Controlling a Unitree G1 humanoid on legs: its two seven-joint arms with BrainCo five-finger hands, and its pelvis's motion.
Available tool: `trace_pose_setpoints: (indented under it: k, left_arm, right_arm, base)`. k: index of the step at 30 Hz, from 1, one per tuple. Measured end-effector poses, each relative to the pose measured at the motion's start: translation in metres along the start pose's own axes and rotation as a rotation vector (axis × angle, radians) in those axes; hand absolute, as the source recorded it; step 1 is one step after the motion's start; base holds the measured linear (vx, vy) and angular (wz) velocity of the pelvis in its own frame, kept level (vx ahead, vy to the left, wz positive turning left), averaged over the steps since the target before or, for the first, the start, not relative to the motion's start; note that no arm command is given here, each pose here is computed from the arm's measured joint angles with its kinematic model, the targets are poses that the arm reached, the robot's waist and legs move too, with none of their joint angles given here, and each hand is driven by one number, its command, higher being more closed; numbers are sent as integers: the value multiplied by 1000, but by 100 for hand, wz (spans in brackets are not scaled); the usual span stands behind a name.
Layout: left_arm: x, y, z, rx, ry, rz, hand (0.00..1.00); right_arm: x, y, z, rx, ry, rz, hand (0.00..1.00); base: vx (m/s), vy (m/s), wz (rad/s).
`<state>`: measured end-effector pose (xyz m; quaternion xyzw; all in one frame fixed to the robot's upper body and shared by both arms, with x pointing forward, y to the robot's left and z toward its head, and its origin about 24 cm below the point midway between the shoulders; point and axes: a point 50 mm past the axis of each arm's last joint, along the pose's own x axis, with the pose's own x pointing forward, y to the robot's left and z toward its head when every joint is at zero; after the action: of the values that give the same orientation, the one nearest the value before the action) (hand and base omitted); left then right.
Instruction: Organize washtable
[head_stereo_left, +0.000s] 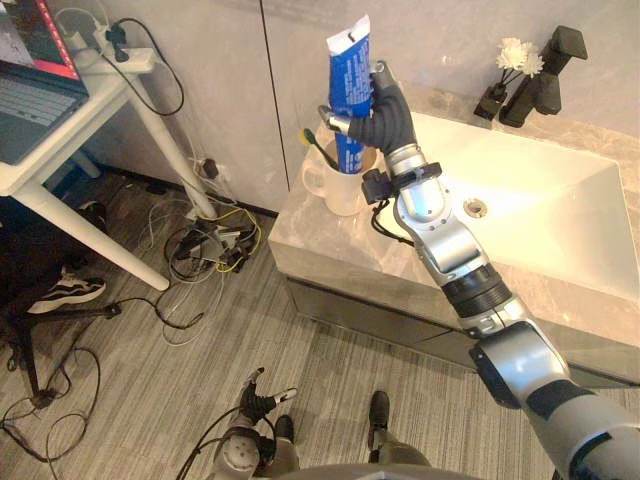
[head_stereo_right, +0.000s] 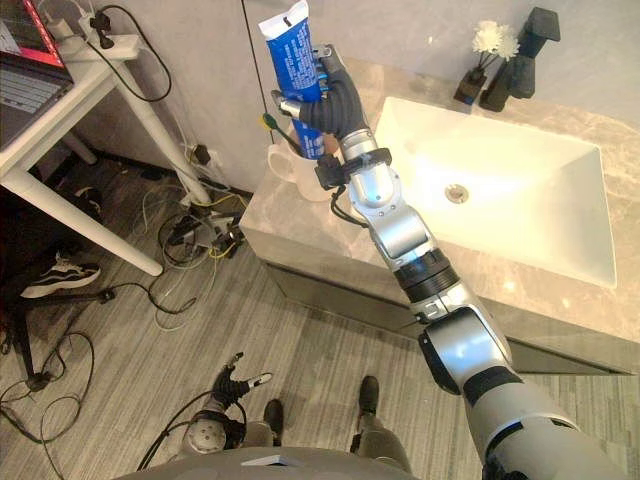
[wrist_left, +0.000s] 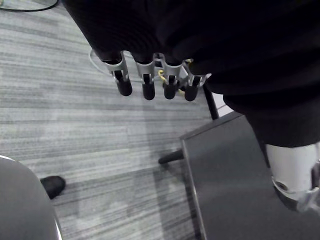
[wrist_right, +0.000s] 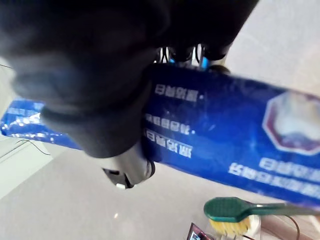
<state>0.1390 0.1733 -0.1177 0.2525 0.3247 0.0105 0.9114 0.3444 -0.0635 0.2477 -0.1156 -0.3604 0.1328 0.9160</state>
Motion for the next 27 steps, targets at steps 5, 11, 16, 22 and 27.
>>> trace_pose_setpoints:
  k: [5, 11, 16, 22, 27]
  left_arm:
    - [0, 0, 0, 0, -1, 1, 0]
    - [0, 1, 0, -1, -2, 11, 0]
    - [0, 1, 0, -1, -2, 12, 0]
    - [1, 1, 2, -2, -7, 15, 0]
    - [1, 1, 2, -2, -7, 14, 0]
  right_arm:
    - [-5, 0, -6, 1, 26, -3, 100]
    - [-5, 0, -7, -2, 32, -2, 100]
    - [-12, 0, -14, -4, 60, -5, 100]
    - [-16, 1, -20, -4, 82, -7, 100]
    - [-17, 0, -21, 1, 86, -14, 100]
  base:
    - [0, 0, 0]
    - [0, 0, 0]
    - [0, 0, 0]
    - [0, 0, 0]
    - [0, 0, 0]
